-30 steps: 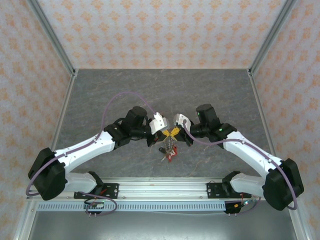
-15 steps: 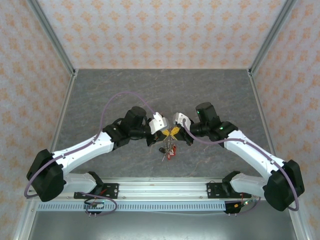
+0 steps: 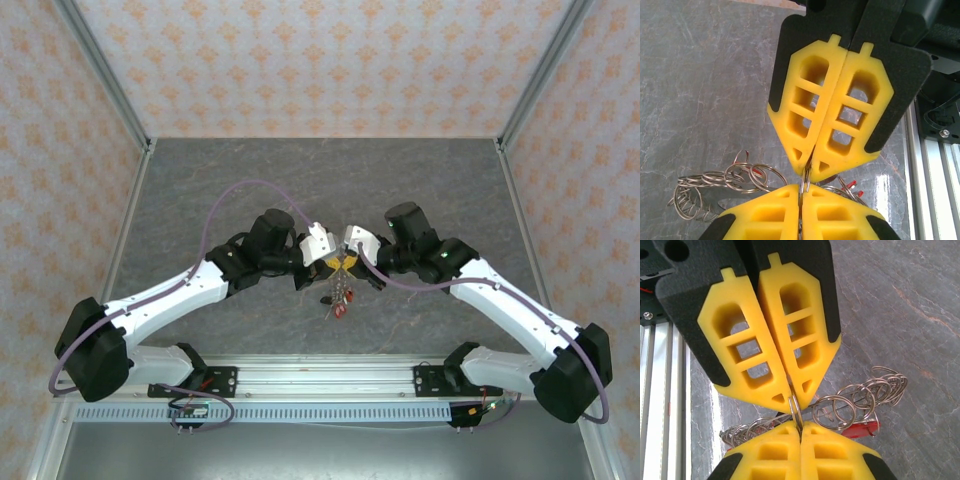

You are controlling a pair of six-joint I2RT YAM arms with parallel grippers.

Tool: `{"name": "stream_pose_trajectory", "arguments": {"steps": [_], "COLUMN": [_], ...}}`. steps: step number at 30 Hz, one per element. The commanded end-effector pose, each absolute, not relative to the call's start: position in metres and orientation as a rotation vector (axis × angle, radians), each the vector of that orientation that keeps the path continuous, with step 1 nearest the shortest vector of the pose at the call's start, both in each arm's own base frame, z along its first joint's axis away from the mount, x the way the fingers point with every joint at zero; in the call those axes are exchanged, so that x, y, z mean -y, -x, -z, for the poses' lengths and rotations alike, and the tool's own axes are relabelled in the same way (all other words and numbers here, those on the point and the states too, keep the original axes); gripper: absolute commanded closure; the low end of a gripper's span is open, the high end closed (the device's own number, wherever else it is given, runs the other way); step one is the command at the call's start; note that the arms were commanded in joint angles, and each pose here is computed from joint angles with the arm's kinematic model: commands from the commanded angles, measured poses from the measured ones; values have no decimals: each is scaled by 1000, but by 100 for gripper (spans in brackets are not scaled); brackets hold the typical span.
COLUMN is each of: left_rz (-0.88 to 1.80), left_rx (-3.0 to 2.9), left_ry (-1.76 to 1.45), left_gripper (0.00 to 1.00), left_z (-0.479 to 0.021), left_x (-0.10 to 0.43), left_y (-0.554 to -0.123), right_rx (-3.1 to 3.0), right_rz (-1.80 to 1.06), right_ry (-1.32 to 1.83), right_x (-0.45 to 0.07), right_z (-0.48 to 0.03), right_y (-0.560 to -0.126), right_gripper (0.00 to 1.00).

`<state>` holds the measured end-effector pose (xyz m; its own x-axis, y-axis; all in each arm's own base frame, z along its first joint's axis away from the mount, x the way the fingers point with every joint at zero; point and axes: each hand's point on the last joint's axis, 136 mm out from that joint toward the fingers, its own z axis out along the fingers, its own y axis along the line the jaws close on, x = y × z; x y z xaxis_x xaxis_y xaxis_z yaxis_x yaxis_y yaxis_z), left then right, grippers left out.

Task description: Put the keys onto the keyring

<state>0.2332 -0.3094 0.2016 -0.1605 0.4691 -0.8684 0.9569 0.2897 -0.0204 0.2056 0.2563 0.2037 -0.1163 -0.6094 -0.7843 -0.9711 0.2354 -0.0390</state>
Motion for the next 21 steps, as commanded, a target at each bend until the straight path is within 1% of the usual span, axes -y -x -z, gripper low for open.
{"name": "stream_pose_trajectory", "arguments": {"steps": [1, 2, 7, 10, 14, 19, 21], "left_rz": [771, 771, 803, 863, 920, 948, 957], "left_rx": [-1790, -1784, -1775, -1739, -1688, -1650, -1649], "left_ry": [-1290, -1285, -1242, -1182, -1142, -1133, -1134], "left_gripper": [98, 100, 100, 100, 100, 100, 100], "left_z": [-197, -198, -200, -210, -223, -235, -236], "left_x": [310, 310, 312, 314, 315, 313, 312], "left_y": [-235, -235, -237, -239, -238, -235, -235], "right_rx": [-1730, -1727, -1708, -1684, -1667, -1624, -1600], "right_rz": [-607, -599, -588, -633, -751, -876, -924], "right_ry": [1439, 1438, 1436, 1454, 1426, 1338, 1318], "right_x": [-256, -255, -253, -254, -257, -257, -258], "right_z": [-234, -235, -240, -238, -233, -236, -237], "right_y": [-209, -210, -207, -199, -196, -202, -203], "right_gripper": [100, 100, 100, 95, 91, 86, 86]}}
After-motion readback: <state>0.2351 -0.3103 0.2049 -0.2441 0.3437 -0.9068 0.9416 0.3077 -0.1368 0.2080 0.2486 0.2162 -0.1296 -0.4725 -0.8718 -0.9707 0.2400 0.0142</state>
